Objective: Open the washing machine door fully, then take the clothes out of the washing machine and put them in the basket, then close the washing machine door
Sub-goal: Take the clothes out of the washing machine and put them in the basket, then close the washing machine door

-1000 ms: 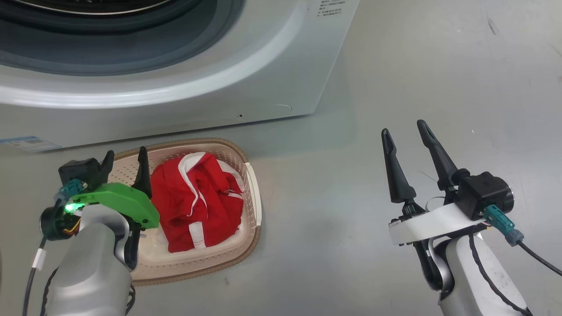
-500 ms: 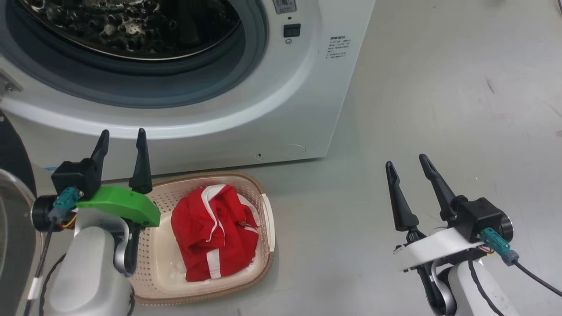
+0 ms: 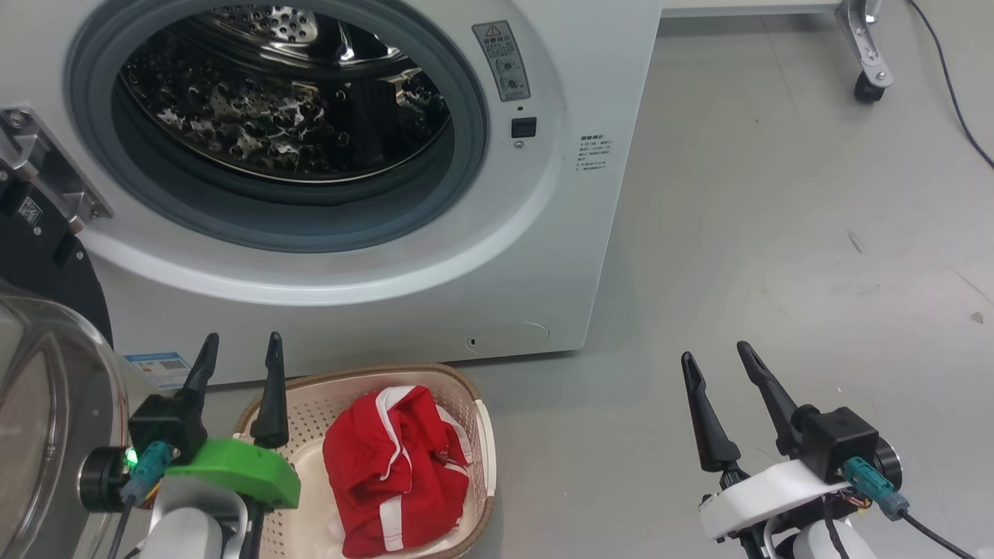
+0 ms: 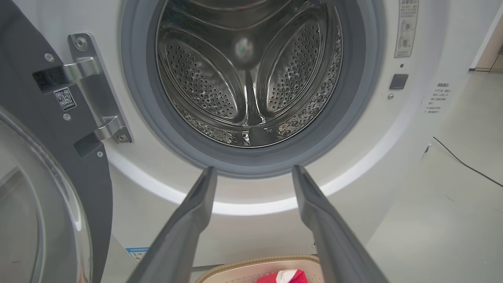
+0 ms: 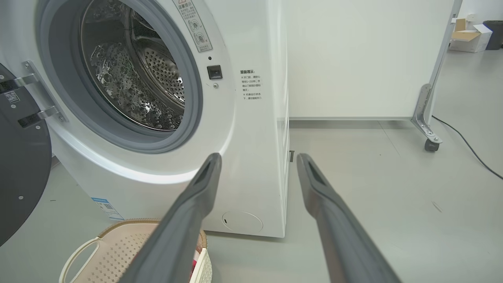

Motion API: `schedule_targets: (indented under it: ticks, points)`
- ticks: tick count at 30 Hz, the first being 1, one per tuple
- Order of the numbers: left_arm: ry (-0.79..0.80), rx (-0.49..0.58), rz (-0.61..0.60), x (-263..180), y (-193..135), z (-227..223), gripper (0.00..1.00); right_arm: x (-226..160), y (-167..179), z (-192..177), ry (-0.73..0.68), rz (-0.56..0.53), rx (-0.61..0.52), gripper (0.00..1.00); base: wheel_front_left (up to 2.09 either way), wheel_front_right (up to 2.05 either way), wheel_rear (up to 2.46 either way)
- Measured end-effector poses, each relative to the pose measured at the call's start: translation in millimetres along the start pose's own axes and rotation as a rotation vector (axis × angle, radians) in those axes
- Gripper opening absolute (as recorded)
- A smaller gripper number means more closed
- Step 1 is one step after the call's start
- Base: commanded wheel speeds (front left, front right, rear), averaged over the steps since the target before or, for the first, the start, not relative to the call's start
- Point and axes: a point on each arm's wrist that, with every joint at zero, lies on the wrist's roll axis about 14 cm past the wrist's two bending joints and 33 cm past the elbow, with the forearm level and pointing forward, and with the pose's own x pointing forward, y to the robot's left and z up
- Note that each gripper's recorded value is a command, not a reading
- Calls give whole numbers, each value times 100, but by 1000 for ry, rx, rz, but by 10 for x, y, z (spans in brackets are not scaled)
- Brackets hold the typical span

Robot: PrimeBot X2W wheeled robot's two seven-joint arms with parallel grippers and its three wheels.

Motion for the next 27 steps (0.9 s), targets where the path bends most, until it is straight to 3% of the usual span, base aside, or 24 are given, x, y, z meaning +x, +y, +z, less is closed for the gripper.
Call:
schedule_targets:
  ticks: [11,27]
  points:
    - [21,2,7,-530,-43,-112,100,-300,13,40,-16,-27,12,100,0,0,0]
    - [19,-2,45,-864,-34,-142,100,-398,49,67,-28,-28,11,100,0,0,0]
